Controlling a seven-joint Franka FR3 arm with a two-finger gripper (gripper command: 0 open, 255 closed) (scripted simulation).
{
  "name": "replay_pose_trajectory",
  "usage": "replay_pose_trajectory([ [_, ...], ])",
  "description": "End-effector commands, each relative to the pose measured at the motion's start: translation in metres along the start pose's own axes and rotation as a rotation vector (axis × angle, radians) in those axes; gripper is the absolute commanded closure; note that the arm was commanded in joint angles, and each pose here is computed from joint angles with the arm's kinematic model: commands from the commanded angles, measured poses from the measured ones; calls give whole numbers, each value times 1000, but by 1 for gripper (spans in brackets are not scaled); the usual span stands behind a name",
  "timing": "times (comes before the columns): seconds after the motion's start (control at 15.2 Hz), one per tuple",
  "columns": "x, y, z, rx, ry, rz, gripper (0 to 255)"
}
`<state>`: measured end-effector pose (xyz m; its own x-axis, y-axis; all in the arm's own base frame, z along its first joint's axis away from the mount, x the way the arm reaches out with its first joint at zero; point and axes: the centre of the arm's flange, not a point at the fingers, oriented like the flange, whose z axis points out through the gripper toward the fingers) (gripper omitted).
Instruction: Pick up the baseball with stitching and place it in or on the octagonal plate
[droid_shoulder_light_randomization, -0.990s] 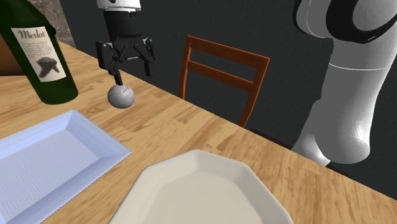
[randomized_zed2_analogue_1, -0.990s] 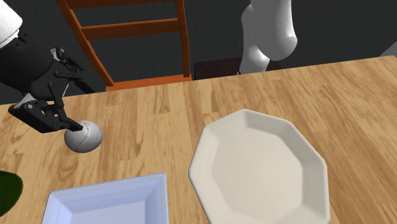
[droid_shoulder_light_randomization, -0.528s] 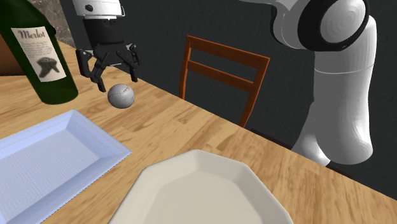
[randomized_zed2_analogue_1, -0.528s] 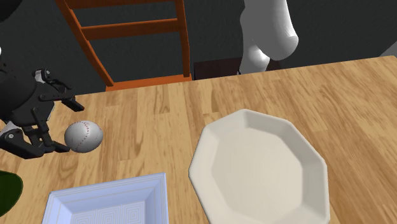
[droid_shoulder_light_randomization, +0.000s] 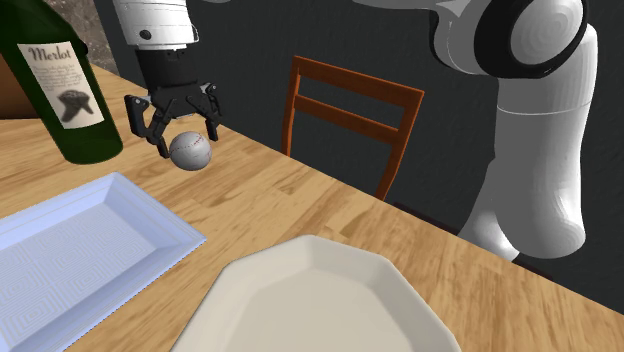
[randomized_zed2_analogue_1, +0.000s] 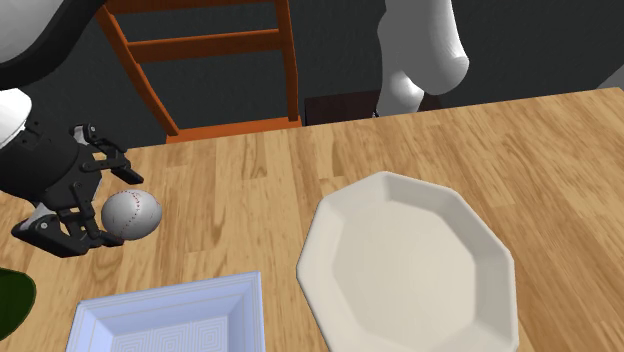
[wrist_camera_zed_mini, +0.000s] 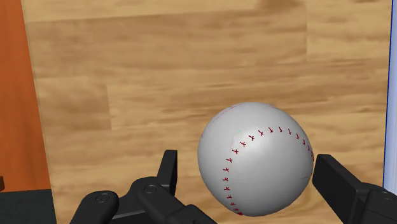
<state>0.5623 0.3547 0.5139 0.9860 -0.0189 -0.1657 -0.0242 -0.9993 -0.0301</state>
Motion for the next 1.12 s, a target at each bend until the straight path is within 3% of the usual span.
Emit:
replay_pose_trajectory([
  [0.0, 0, 0, 0, 0, 0, 0, 0],
  [0.13, 0, 0, 0, 0, 0, 0, 0],
  [0.2, 0, 0, 0, 0, 0, 0, 255],
  [0.79, 0, 0, 0, 0, 0, 0, 255],
  [1.06, -3, -1, -21, 0, 0, 0, 255],
])
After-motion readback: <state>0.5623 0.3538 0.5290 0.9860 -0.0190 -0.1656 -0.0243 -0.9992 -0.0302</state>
